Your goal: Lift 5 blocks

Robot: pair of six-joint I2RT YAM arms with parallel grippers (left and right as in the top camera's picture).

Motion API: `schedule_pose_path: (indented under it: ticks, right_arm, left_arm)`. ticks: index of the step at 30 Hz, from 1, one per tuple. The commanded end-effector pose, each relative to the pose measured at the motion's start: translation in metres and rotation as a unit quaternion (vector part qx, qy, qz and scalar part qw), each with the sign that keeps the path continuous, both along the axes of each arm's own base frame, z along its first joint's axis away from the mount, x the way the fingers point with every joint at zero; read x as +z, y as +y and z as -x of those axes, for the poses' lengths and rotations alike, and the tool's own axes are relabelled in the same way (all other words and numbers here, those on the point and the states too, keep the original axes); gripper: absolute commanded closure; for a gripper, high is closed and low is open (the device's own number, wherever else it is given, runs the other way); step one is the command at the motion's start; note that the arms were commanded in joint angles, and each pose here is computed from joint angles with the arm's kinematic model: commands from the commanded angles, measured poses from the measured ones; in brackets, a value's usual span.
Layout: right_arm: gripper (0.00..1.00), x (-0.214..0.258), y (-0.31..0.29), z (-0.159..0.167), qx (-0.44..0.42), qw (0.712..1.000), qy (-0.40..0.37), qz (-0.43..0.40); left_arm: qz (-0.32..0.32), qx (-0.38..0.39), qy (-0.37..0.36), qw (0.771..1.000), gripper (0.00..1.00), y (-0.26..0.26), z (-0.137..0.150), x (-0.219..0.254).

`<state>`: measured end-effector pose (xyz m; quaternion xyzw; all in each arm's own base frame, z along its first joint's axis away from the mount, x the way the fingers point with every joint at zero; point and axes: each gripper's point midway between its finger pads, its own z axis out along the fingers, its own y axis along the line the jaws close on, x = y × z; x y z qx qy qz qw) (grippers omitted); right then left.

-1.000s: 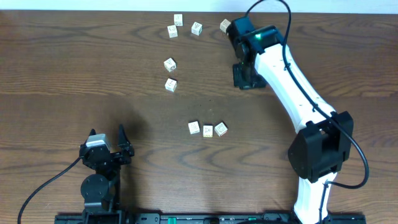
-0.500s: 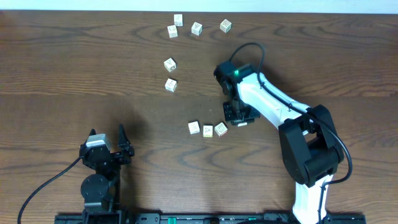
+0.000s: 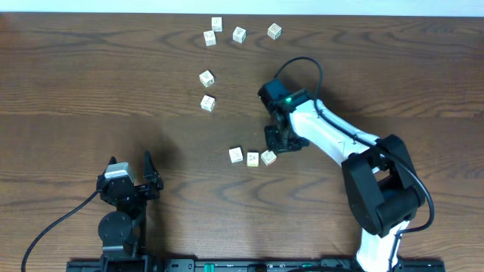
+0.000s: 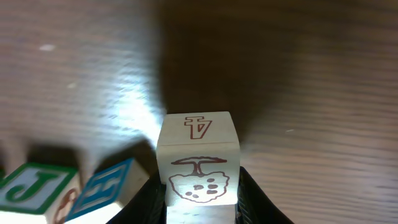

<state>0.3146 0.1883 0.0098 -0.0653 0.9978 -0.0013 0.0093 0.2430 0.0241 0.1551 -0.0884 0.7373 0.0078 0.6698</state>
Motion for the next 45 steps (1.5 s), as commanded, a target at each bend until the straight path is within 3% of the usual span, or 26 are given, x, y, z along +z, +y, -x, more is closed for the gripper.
schedule_pose_path:
  ticks: [1, 3, 6, 9, 19, 26, 32, 36, 40, 45]
  right_arm:
    - [0.94, -0.024, 0.011, 0.033, 0.024, 0.998, 0.058, -0.004]
    - [0.91, -0.023, 0.014, 0.033, 0.028, 0.998, 0.053, -0.004]
    - [0.62, -0.018, 0.012, 0.029, 0.03, 0.999, 0.038, 0.002]
    - [0.45, -0.01, 0.007, 0.024, 0.028, 0.999, 0.023, 0.011]
    - [0.37, 0.034, -0.006, 0.002, 0.011, 0.999, -0.052, 0.012]
    - [0.3, 0.095, 0.003, -0.011, 0.009, 0.991, -0.125, -0.042]
    - [0.36, 0.141, 0.014, -0.029, 0.045, 0.98, -0.182, -0.067]
    - [0.38, 0.154, 0.011, -0.039, 0.046, 0.976, -0.201, -0.069]
    - [0.25, 0.161, -0.002, -0.052, 0.025, 0.974, -0.214, -0.071]
    - [0.26, 0.158, -0.026, -0.058, -0.006, 0.977, -0.201, -0.068]
  left_arm:
    - [0.001, 0.003, 0.024, 1.0, 0.24, 0.001, 0.001, -0.017]
    - [0.001, 0.003, 0.024, 1.0, 0.24, 0.001, 0.001, -0.017]
    - [0.001, 0.003, 0.024, 1.0, 0.24, 0.001, 0.001, -0.017]
    - [0.001, 0.003, 0.024, 1.0, 0.24, 0.001, 0.001, -0.017]
    - [0.001, 0.003, 0.024, 1.0, 0.24, 0.001, 0.001, -0.017]
    - [0.001, 0.003, 0.024, 1.0, 0.24, 0.001, 0.001, -0.017]
    - [0.001, 0.003, 0.024, 1.0, 0.24, 0.001, 0.001, -0.017]
    - [0.001, 0.003, 0.024, 1.0, 0.24, 0.001, 0.001, -0.017]
    - [0.001, 0.003, 0.024, 1.0, 0.24, 0.001, 0.001, -0.017]
    - [-0.008, 0.011, 0.025, 1.0, 0.24, 0.004, 0.001, -0.017]
